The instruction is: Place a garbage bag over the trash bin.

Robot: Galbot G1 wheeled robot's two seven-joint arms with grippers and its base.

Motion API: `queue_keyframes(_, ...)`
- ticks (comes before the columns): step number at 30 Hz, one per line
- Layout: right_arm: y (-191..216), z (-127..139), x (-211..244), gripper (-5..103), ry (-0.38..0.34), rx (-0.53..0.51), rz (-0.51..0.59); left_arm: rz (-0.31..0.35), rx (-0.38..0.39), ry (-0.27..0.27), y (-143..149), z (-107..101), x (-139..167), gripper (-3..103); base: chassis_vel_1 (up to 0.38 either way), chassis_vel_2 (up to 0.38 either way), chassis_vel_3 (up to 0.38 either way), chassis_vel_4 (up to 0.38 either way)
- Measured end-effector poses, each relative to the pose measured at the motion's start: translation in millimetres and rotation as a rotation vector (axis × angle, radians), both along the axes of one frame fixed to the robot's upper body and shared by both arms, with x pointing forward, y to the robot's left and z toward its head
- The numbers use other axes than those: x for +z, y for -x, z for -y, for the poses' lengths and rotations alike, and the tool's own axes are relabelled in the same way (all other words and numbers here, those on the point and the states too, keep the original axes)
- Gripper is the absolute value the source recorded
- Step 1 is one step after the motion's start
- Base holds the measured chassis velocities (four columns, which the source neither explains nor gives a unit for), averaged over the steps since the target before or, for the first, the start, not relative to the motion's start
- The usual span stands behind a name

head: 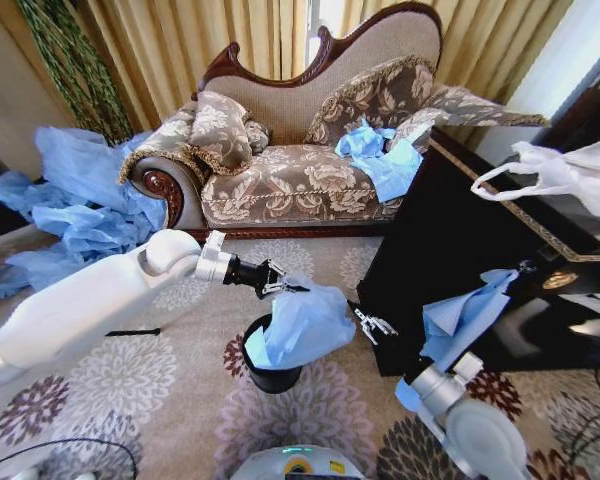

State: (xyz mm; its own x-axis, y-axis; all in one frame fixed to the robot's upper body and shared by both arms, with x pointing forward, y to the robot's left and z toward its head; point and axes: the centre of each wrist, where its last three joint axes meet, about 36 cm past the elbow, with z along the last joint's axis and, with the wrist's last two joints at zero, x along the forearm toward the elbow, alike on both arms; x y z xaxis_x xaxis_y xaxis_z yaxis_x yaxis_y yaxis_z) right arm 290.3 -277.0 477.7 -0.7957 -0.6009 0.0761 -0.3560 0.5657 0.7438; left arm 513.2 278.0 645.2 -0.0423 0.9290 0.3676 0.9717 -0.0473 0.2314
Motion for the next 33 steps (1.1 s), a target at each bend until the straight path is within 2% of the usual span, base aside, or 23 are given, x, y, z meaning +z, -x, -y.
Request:
queue_keyframes(4, 2.3, -5.0, -0.8, 16, -0.011, 0.015, -0.008, -0.004, -0.002, 0.011, 0.6, 1.0, -0.3, 0, 0.0, 0.0, 0.0, 0.0)
queue_keyframes(7, 0.5, -7.8, 0.3, 12, -0.018, 0.019, 0.0, -0.008, -0.005, 0.017, 1.8, 1.9, 0.3, 0, 0.0, 0.0, 0.0, 0.0)
queue_keyframes(10, -2.2, -11.8, 4.3, 2, -0.023, 0.035, 0.012, -0.013, -0.007, 0.03, 3.7, 4.4, 1.4, 0, 0.0, 0.0, 0.0, 0.0)
queue_keyframes(26, 9.6, -49.6, 23.7, 0, -0.056, 0.137, 0.047, -0.021, 0.004, 0.067, -3.3, 20.6, -7.2, 0, 0.0, 0.0, 0.0, 0.0)
queue_keyframes(30, 9.0, -62.3, 18.0, 0, -0.042, 0.172, 0.049, -0.02, -0.004, 0.075, -4.1, 25.9, -6.6, 0, 0.0, 0.0, 0.0, 0.0)
queue_keyframes(33, 2.7, -66.9, 7.6, 0, -0.001, 0.176, 0.055, -0.023, -0.011, 0.086, -3.4, 29.6, -5.0, 0, 0.0, 0.0, 0.0, 0.0)
